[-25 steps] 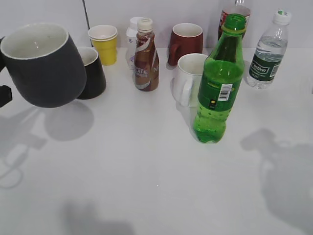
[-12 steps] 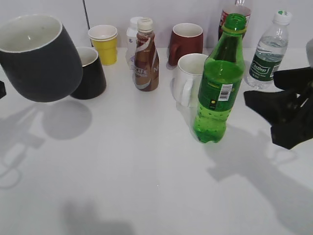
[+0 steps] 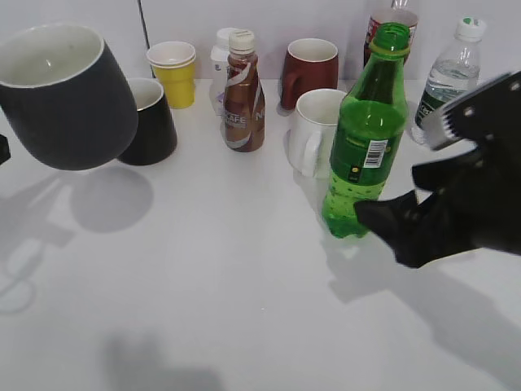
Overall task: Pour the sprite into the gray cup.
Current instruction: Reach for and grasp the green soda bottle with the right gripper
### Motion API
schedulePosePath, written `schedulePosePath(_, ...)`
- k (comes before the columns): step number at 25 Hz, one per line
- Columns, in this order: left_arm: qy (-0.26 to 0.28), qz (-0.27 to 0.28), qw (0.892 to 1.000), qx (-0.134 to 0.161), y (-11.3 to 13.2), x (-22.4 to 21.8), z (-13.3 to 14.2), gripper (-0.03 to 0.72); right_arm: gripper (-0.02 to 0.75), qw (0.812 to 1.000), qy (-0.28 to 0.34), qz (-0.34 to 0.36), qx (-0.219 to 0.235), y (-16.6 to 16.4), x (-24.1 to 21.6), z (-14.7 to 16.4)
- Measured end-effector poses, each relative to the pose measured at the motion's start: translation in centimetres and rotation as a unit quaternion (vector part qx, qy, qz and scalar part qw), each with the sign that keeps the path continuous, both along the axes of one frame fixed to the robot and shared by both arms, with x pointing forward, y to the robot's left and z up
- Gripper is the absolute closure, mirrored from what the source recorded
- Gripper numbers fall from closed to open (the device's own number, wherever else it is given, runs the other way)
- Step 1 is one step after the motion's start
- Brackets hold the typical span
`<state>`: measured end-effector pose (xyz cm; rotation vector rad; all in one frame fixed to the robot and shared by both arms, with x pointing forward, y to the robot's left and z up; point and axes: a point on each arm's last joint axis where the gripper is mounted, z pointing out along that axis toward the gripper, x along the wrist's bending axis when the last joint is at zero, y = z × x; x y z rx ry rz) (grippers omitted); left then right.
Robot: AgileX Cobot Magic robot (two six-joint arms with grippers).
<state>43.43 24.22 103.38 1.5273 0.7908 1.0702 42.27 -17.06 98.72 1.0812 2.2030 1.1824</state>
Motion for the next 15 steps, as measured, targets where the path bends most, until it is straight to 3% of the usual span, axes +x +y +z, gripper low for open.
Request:
schedulePosePath(6,0.000,0.000,1.000,0.000,0.0,0.0,0.0,0.638,0.087,0.996,0.069,-0.055,0.013,-0.4,1.8,-3.0)
schedulePosePath(11,0.000,0.000,1.000,0.000,0.0,0.0,0.0,0.638,0.097,0.997,0.033,-0.046,0.058,-0.2,2.6,-2.4)
schedulePosePath(15,0.000,0.000,1.000,0.000,0.0,0.0,0.0,0.638,0.104,0.997,-0.008,-0.038,0.064,0.1,3.2,-2.4)
